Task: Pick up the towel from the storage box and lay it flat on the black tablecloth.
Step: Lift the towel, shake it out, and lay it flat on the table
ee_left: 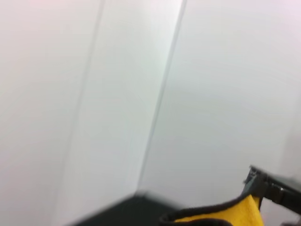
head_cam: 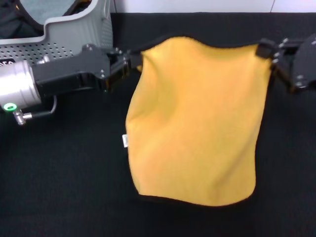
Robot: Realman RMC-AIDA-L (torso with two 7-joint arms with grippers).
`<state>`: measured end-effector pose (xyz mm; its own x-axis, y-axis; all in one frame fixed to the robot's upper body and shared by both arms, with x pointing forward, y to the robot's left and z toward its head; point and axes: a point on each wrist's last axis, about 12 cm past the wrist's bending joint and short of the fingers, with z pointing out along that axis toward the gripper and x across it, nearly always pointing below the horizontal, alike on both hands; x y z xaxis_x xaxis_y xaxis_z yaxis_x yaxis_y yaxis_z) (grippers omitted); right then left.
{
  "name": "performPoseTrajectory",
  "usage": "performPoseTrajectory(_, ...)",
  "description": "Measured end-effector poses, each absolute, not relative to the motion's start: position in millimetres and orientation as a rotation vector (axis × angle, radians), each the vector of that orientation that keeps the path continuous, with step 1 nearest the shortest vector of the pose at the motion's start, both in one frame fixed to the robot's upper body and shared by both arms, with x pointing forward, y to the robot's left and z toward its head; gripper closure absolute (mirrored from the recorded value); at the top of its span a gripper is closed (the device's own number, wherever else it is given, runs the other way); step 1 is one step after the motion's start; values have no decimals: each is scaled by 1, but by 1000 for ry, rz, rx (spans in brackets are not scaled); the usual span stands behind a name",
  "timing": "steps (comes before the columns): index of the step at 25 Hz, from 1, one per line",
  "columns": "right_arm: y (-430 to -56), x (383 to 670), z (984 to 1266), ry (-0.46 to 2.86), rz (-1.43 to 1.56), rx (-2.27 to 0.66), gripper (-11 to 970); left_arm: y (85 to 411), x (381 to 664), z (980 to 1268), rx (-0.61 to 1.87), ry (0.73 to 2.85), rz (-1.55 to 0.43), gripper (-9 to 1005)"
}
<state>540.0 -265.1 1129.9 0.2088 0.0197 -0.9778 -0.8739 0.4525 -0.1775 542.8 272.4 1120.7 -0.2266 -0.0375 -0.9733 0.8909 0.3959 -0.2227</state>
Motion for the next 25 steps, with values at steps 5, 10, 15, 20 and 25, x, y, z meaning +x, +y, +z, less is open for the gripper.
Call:
performPoseTrajectory(5,-275,522,1161,1017,767,-915,944,269,542,1153,820,1367,-1129,972)
performPoseTrajectory(10,-277,501,1174,947,822,-967,944,268,534,1178,914,1257,-1205,973)
performPoseTrajectory(15,-281,468,1159,941,961,-989,944,283,509,1167,959,1264,-1256,973)
performPoseTrajectory(20,-291,441,1163,871,1021,-998,944,302,479,1164,1001,1261,-1258,973)
performPoseTrajectory(25,-286,453,1159,988,1007,-1010,944,303,470,1168,1051,1314,-1210,972)
